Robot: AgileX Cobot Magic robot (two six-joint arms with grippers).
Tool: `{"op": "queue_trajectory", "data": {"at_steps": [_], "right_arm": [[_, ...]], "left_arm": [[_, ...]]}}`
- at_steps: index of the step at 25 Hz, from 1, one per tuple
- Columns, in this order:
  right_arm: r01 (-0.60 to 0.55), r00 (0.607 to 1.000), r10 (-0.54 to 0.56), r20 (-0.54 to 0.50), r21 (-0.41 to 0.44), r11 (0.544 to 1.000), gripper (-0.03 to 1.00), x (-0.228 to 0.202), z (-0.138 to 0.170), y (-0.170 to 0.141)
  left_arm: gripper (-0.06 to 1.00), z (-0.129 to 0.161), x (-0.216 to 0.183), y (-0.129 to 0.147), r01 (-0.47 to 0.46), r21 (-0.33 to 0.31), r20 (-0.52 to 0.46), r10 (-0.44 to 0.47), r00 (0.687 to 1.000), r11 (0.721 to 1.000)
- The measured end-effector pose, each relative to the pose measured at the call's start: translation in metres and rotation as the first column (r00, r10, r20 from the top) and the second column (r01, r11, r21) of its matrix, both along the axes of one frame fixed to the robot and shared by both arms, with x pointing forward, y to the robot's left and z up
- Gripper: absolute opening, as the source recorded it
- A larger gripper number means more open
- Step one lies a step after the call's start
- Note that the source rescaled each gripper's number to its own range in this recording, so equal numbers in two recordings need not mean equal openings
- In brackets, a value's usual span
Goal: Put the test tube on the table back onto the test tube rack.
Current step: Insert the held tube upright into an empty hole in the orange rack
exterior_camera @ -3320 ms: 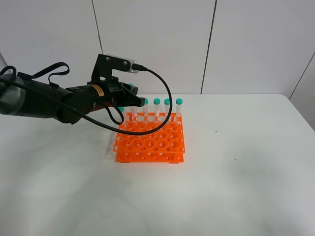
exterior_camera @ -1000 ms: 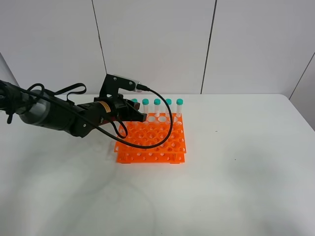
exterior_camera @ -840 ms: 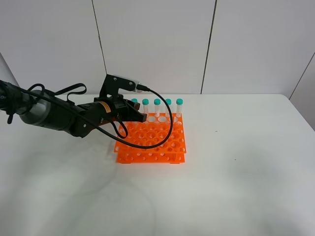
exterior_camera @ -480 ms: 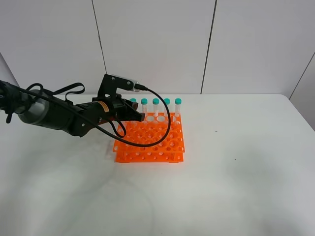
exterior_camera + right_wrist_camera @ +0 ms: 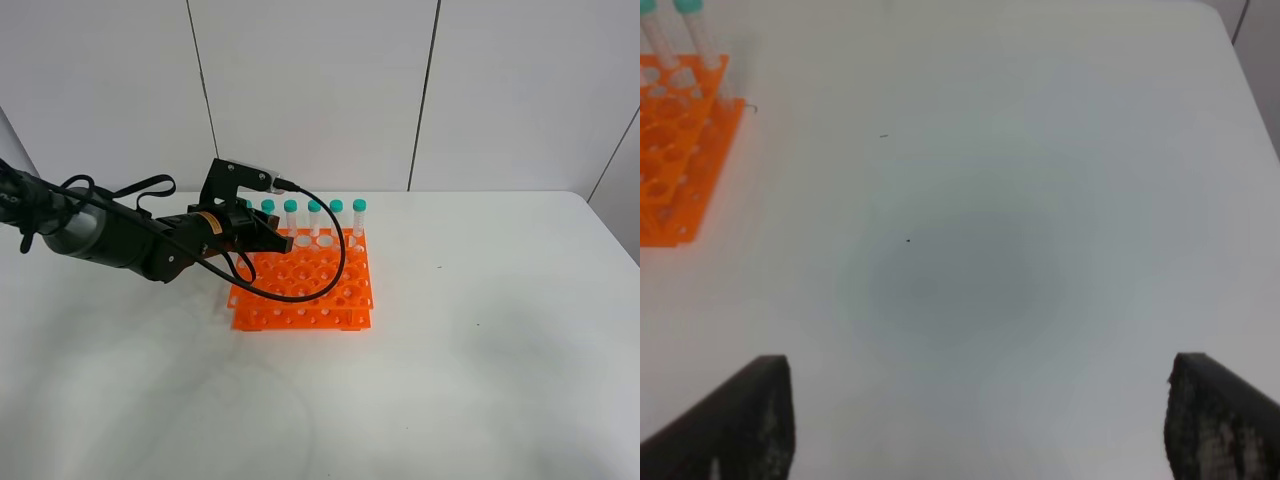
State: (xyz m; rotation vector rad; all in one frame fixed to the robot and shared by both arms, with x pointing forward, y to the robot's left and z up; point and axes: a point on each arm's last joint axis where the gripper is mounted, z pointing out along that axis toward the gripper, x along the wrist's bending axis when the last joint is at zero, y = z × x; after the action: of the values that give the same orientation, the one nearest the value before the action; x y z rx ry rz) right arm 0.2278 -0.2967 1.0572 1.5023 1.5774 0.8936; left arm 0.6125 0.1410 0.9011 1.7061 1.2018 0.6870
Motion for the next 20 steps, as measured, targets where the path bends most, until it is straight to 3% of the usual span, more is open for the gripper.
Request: {"op": "queue_trajectory", "data": {"at_steps": [20], "right_arm": [[0.000,1.000,0.000,0.000,0.000,1.000,0.77,0.0000,0.0000,0.0000]], "left_arm": [[0.03,-0.0064,0.0006,0.0005,0.001,0.005,-0.006,-0.001,1.000,1.000]]}}
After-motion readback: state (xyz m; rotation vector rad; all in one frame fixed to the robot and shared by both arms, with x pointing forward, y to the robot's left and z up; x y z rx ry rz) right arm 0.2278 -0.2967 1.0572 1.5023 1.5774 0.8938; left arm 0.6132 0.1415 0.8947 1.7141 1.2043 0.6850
